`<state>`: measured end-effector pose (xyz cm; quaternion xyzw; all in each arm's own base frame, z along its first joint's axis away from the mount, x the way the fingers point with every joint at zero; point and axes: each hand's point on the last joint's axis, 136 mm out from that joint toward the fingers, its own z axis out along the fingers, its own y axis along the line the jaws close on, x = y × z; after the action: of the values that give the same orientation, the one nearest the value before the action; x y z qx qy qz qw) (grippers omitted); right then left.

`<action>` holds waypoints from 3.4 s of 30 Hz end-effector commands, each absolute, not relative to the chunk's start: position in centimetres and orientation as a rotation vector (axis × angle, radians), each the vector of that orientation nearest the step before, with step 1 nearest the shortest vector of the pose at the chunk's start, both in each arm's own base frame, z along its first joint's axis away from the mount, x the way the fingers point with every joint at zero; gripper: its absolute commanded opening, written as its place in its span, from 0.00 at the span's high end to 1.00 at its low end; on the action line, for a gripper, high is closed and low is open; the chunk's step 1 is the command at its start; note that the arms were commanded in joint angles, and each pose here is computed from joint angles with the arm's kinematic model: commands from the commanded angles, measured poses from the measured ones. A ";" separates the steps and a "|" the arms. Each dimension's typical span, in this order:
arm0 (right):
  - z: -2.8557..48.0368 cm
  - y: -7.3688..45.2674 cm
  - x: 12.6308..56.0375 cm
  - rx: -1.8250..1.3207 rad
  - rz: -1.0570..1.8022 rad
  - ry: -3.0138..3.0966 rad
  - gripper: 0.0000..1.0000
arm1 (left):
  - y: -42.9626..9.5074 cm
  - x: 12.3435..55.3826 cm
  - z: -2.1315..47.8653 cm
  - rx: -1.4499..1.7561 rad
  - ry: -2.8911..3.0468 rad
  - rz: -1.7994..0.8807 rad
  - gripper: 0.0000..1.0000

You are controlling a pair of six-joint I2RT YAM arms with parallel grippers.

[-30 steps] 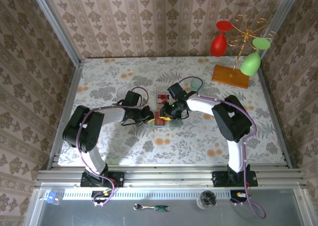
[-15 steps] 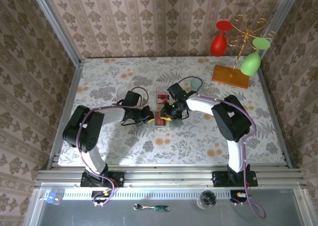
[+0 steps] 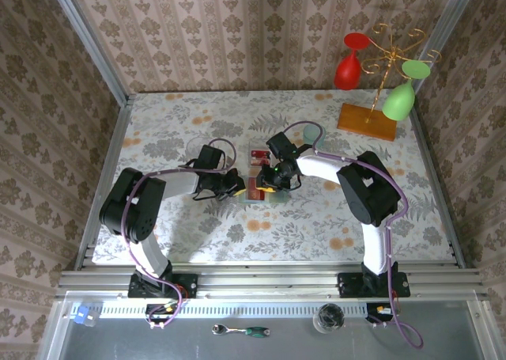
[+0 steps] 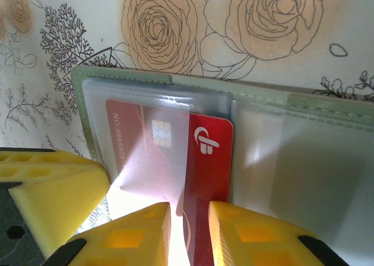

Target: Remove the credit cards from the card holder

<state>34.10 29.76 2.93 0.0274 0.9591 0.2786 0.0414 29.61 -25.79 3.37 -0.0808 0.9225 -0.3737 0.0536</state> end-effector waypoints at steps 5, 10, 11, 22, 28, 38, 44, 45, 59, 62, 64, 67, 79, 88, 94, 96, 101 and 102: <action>3.6 28.3 34.6 0.086 0.757 2.937 0.74 | -25.4 29.1 4.1 -0.227 2.820 -1.129 1.00; 3.9 28.2 34.8 0.079 0.763 2.930 0.74 | -25.5 29.4 5.0 -0.214 2.801 -1.134 1.00; 3.9 28.2 34.7 0.078 0.762 2.930 0.74 | -25.5 29.5 5.1 -0.213 2.798 -1.135 1.00; 5.0 27.9 34.7 0.119 0.850 2.883 0.74 | -26.7 30.1 6.7 -0.164 2.781 -1.159 1.00; 5.3 27.5 34.7 0.140 0.866 2.872 0.74 | -27.5 30.2 6.4 -0.140 2.797 -1.160 1.00; 4.9 28.7 34.8 0.142 0.968 2.871 0.73 | -27.4 29.4 4.6 -0.130 2.873 -1.083 1.00; 4.4 30.1 34.5 0.120 1.038 2.887 0.73 | -26.6 29.2 4.6 -0.143 2.868 -1.052 1.00; 4.3 30.2 34.5 0.117 1.036 2.888 0.73 | -26.4 29.3 4.6 -0.148 2.867 -1.042 1.00; 3.3 30.9 34.5 0.129 1.038 2.919 0.72 | -25.0 28.7 2.9 -0.182 2.907 -1.003 1.00; 3.4 31.2 34.4 0.119 1.044 2.921 0.72 | -25.1 28.7 2.7 -0.187 2.907 -1.012 1.00; 3.3 31.2 34.4 0.120 1.047 2.924 0.72 | -25.1 28.7 2.7 -0.184 2.905 -1.015 1.00; 3.5 31.3 34.3 0.114 1.052 2.924 0.72 | -25.1 28.7 2.7 -0.182 2.904 -1.015 1.00; 4.6 31.5 34.2 0.088 1.073 2.913 0.72 | -24.6 29.2 4.0 -0.184 2.879 -1.018 1.00; 5.7 30.7 34.5 0.086 1.036 2.899 0.72 | -25.1 29.8 5.9 -0.164 2.841 -1.053 1.00; 5.2 29.6 34.7 0.088 0.969 2.910 0.72 | -26.6 29.9 6.7 -0.108 2.836 -1.074 1.00; 5.2 29.3 34.8 0.096 0.961 2.903 0.72 | -27.1 29.7 6.3 -0.099 2.851 -1.071 1.00; 5.1 28.7 35.0 0.112 0.958 2.897 0.72 | -27.6 29.3 4.9 -0.106 2.889 -1.057 1.00; 5.0 28.7 35.0 0.112 0.956 2.898 0.72 | -27.5 29.2 4.6 -0.109 2.898 -1.044 1.00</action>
<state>35.11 29.35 3.96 0.0383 0.9462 0.3196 0.0338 29.47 -27.52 5.59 -0.0329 0.9356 -0.3485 0.0463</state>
